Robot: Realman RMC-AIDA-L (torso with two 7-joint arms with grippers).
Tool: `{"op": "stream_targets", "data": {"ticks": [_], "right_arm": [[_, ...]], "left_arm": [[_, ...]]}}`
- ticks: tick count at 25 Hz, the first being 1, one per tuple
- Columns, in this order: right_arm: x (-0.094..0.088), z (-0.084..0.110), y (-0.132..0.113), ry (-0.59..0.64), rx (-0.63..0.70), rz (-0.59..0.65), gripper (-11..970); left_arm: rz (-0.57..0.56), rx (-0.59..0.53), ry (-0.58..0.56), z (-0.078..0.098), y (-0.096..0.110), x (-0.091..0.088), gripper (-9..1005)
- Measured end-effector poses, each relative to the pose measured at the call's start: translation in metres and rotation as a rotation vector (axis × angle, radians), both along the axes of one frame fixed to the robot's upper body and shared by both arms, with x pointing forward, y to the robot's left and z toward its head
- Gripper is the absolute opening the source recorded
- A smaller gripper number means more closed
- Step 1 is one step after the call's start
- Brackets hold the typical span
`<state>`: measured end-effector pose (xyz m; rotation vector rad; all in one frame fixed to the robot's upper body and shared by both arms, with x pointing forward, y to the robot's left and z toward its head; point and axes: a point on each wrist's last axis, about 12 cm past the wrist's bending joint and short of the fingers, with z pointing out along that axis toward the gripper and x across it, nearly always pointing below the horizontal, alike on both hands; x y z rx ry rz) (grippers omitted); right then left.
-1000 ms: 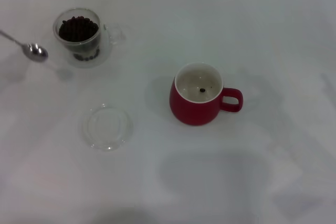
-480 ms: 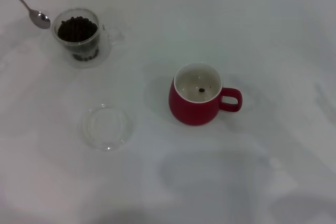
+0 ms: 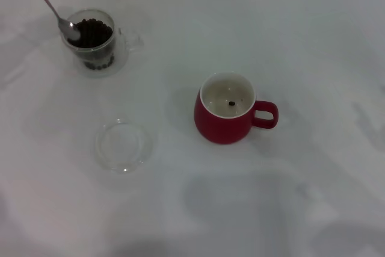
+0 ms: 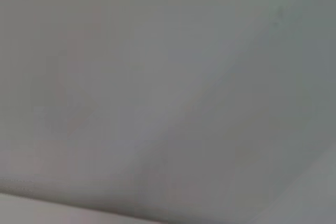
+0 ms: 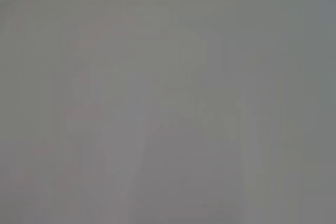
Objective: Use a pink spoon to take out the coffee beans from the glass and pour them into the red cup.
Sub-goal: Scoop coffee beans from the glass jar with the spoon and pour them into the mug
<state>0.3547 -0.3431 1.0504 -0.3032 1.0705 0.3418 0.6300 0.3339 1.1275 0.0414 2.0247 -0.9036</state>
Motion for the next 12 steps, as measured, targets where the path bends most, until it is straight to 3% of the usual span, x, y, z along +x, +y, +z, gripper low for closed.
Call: {"op": "stream_targets", "data": {"ticks": [12], "right_arm": [[-0.004,-0.002,0.0,0.028,0.012,0.026,711]], "left_arm": [[0.051,0.029,-0.002,-0.022,-0.017,-0.003,132]]}}
